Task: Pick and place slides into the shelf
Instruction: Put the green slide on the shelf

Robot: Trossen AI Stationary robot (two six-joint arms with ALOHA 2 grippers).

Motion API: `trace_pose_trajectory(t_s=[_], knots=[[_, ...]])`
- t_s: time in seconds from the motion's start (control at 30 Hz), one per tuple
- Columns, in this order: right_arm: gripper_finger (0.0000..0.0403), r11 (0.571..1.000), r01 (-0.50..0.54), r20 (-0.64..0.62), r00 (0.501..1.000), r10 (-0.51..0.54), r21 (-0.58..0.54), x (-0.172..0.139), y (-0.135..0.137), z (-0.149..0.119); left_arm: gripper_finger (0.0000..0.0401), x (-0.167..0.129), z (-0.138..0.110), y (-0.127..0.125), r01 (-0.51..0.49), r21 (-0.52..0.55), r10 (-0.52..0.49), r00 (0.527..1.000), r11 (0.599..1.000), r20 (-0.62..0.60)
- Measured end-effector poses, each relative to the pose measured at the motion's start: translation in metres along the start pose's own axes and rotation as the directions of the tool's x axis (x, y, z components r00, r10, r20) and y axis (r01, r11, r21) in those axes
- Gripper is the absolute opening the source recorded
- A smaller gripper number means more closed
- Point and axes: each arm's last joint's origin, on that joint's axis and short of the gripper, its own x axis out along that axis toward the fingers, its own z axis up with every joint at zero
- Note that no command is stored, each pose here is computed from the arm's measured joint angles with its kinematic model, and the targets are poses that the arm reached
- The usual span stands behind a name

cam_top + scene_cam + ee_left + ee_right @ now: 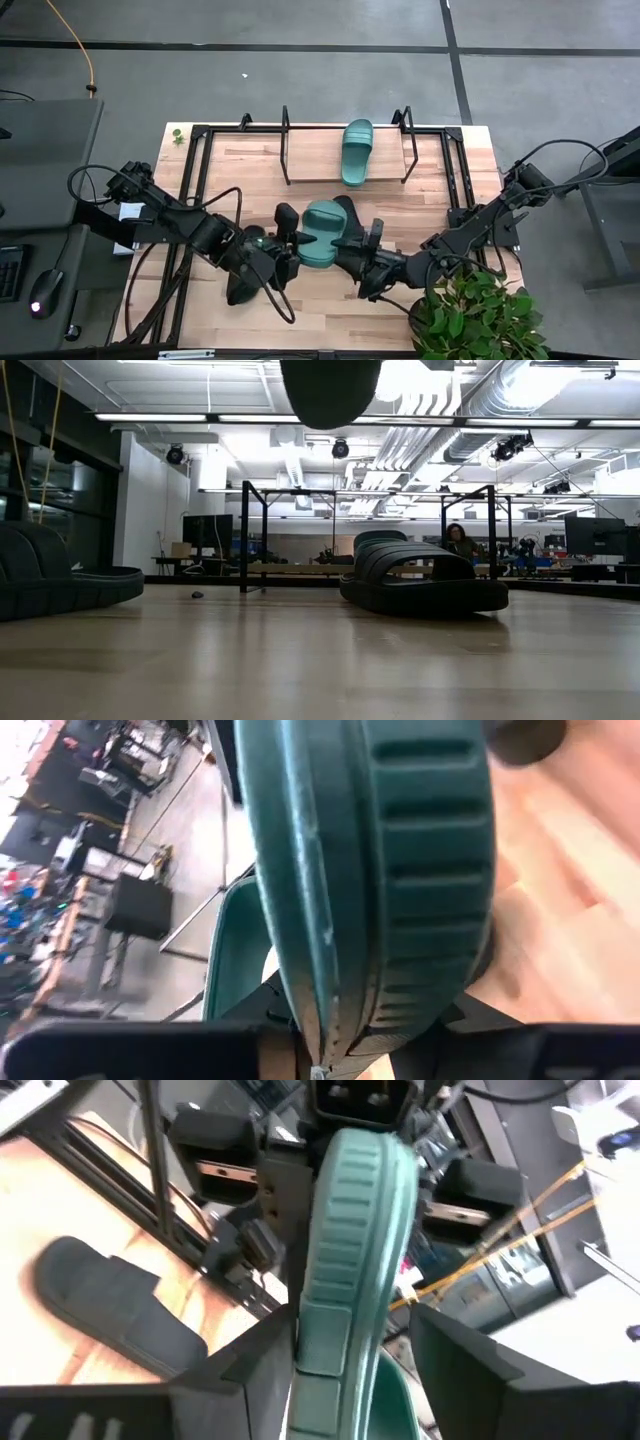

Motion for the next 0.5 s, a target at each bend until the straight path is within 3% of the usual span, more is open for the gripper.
trace_pose_trajectory(t_s=[0.2,0.5], knots=[[0.0195,0.997,0.081,-0.080,0.994,-0.080,0.005,-0.005,0.000,0.001,0.0081,0.000,-0.005,0.001,-0.062,0.036,0.064,0.996,0.997,-0.060],[0.0195,0.996,0.087,-0.087,0.993,-0.085,0.013,-0.005,0.000,0.001,0.0080,0.012,-0.016,0.013,-0.100,0.059,0.108,0.984,0.993,-0.144]])
